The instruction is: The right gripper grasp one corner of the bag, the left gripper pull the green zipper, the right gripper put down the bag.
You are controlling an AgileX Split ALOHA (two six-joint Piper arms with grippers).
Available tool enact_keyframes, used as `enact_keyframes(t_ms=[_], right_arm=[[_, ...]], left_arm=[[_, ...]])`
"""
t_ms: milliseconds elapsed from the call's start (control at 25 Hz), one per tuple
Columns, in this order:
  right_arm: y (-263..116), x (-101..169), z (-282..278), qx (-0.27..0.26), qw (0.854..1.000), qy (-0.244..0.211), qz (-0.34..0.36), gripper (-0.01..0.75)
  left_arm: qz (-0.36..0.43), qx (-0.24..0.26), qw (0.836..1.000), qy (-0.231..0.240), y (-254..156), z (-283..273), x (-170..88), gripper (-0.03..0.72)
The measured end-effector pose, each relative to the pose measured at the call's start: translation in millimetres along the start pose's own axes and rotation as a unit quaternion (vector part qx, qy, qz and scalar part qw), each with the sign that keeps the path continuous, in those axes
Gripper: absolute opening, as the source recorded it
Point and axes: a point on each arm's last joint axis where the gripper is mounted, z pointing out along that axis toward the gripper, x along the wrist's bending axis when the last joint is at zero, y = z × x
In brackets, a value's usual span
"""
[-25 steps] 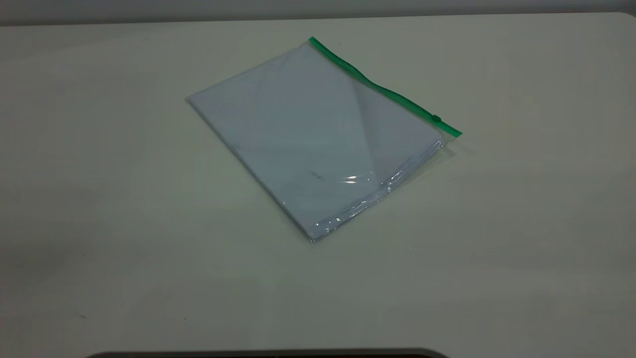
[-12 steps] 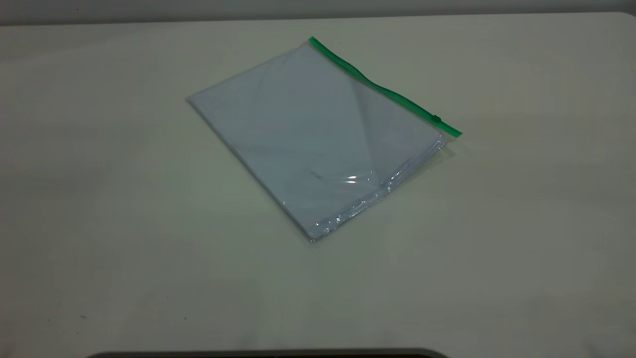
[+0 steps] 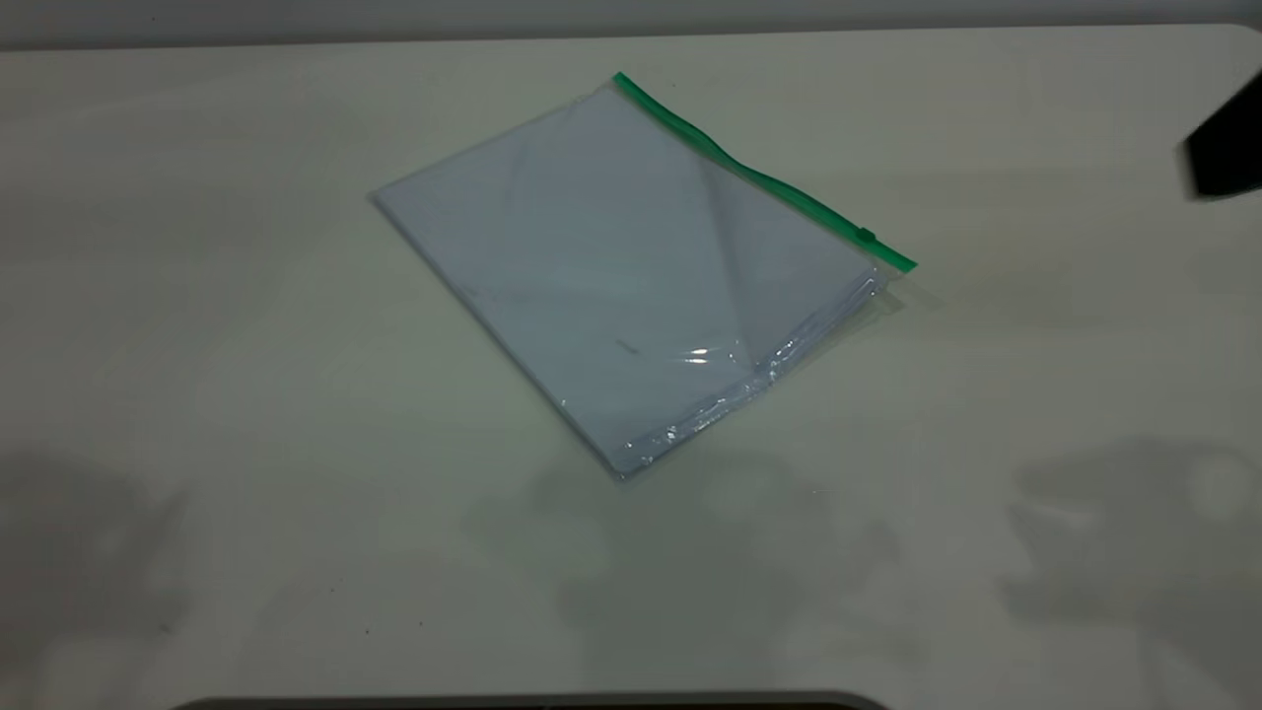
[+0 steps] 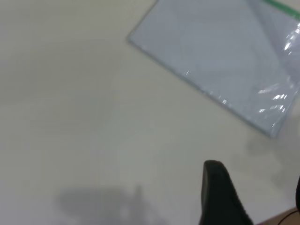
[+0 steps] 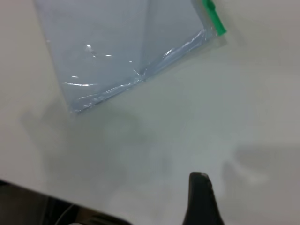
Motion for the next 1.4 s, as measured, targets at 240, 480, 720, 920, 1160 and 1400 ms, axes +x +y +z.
enact_keyframes(t_ms=[240, 480, 720, 920, 1160, 1400], right_arm=[[16.7, -10.8, 65.9, 0.040, 0.999, 0.019, 0.021, 0.562], [33.1, -17.6, 132.2, 0.068, 0.995, 0.071, 0.022, 0.562], [33.4, -53.0, 182.0, 0.096, 0.984, 0.140, 0.054, 0.562], [40.0, -85.8, 203.6, 0.077, 0.971, 0.211, 0.077, 0.551], [33.0, -95.7, 237.8, 0.083, 0.965, 0.237, 0.080, 0.551], [31.4, -101.4, 253.8, 0.081, 0.965, 0.236, 0.080, 0.551]], left_arm=[[0.002, 0.009, 0.999, -0.040, 22.8, 33.9, 11.1, 0.464], [0.001, 0.016, 0.998, -0.063, 33.7, 57.2, 18.5, 0.466], [0.000, 0.024, 0.997, -0.068, 34.7, 65.5, 21.3, 0.465], [0.001, 0.026, 0.997, -0.068, 34.4, 66.7, 21.7, 0.465], [0.002, 0.025, 0.997, -0.068, 34.5, 66.8, 21.8, 0.466], [0.002, 0.025, 0.997, -0.068, 34.5, 66.8, 21.8, 0.466]])
